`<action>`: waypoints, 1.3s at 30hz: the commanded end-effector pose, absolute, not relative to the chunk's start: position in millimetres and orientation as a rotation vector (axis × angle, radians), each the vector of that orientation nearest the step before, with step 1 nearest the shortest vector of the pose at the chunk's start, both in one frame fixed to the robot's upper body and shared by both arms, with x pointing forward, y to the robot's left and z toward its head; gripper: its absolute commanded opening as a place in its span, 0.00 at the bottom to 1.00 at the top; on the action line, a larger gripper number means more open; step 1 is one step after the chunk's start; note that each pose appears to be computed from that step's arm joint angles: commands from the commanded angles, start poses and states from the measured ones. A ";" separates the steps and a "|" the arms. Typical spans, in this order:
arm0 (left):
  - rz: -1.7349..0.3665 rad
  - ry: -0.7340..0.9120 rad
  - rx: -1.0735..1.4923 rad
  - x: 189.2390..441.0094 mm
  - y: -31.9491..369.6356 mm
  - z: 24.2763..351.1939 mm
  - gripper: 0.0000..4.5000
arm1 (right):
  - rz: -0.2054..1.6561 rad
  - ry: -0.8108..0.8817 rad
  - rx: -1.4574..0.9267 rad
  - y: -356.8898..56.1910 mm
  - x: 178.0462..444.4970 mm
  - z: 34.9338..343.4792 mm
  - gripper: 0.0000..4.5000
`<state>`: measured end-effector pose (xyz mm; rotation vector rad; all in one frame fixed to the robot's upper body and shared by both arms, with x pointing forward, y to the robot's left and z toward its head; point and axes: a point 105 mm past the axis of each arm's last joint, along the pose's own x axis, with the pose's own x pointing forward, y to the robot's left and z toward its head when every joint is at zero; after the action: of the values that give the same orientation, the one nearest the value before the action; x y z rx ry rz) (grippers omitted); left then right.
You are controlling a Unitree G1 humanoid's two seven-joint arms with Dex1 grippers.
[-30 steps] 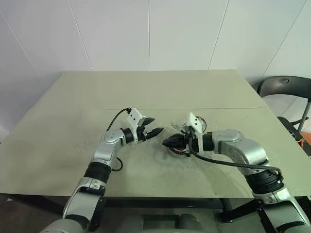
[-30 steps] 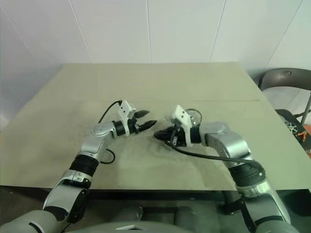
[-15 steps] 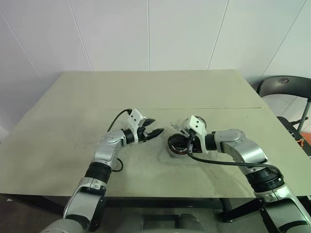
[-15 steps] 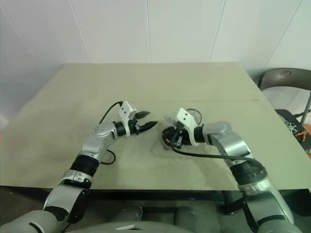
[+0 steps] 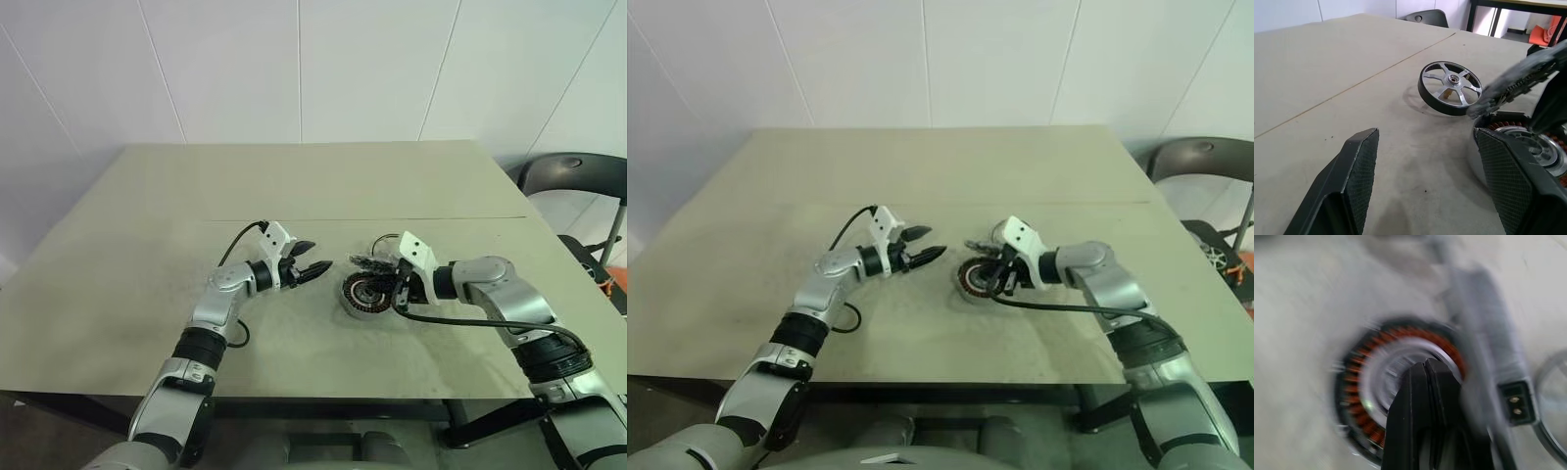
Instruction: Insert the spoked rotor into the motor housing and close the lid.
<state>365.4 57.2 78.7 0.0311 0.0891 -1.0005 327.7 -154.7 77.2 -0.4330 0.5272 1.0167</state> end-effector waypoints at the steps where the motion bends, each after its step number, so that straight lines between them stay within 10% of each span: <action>1: -1.004 0.041 0.059 370.0 56.0 91.9 0.75 | 1.016 0.512 -0.469 -154.9 330.1 80.4 0.01; 25: -0.993 0.045 0.057 368.4 58.4 88.6 0.75 | 1.153 0.580 -0.275 -112.1 296.5 41.2 0.01; 39: -0.995 0.048 0.058 367.8 57.3 87.8 0.75 | 1.071 0.270 0.207 -127.2 325.3 110.5 0.01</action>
<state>365.7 59.7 73.6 0.0359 0.1026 -0.9875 321.6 -127.5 95.8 0.1946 0.3264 1.0655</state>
